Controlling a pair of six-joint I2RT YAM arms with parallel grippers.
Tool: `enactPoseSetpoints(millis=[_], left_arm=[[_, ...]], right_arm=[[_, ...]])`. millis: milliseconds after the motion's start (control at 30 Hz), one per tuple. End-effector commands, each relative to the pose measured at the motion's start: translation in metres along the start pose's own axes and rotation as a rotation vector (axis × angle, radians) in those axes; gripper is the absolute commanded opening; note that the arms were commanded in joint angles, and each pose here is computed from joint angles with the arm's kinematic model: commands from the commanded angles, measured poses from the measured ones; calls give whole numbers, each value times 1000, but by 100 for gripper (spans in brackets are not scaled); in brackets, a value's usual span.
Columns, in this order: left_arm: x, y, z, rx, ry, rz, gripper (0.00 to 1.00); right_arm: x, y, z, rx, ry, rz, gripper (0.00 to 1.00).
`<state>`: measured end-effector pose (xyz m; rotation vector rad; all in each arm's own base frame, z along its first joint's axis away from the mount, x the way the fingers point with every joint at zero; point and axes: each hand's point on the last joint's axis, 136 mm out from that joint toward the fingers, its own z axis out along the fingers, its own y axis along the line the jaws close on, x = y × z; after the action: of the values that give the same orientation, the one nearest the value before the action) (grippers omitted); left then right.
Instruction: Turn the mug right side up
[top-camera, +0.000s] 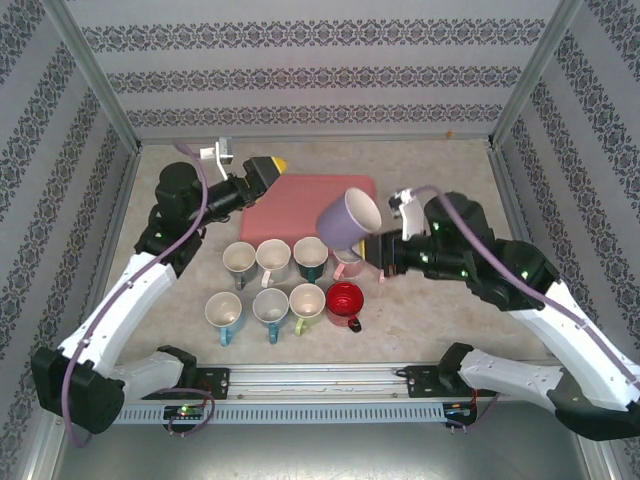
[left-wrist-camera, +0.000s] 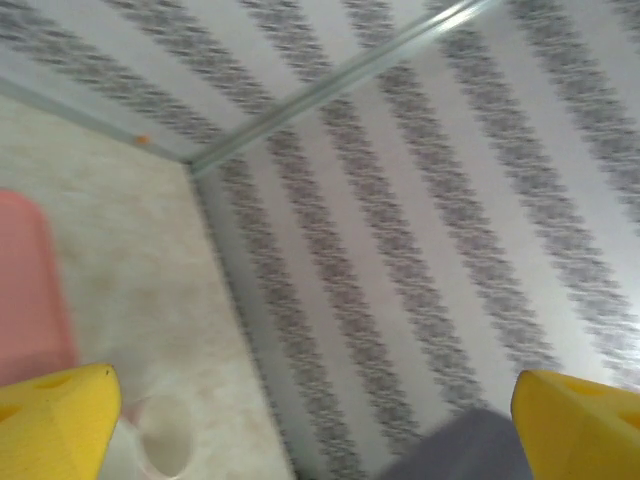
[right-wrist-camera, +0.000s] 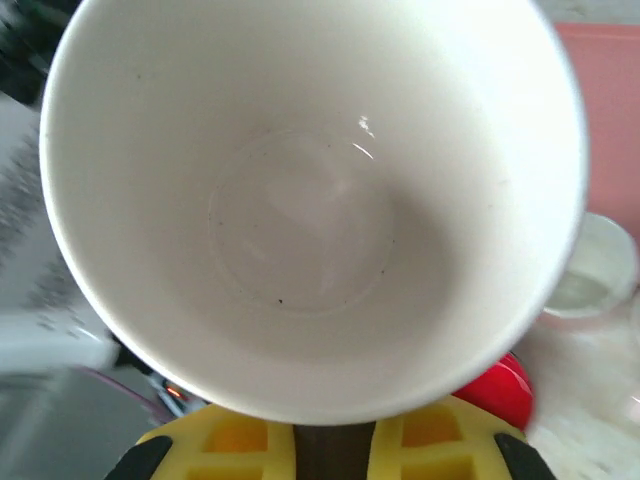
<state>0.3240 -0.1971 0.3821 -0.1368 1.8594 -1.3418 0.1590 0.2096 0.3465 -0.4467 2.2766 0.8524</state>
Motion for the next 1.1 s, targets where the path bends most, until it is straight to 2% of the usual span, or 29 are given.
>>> enactPoseSetpoints(millis=[0, 133, 333, 600, 833, 1067], left_arm=[[11, 26, -37, -263, 40, 154, 100], [19, 40, -59, -378, 47, 143, 100], [41, 50, -66, -334, 65, -36, 100], [39, 46, -76, -358, 68, -2, 100], [43, 54, -77, -368, 65, -25, 100], [43, 60, -79, -391, 50, -18, 100]], right_arm=[[7, -47, -26, 279, -39, -122, 0], [36, -73, -31, 430, 42, -132, 0], [72, -95, -19, 485, 81, -92, 0], [109, -116, -3, 529, 92, -136, 0], [149, -121, 9, 528, 172, -143, 0], [175, -129, 33, 554, 163, -71, 0]])
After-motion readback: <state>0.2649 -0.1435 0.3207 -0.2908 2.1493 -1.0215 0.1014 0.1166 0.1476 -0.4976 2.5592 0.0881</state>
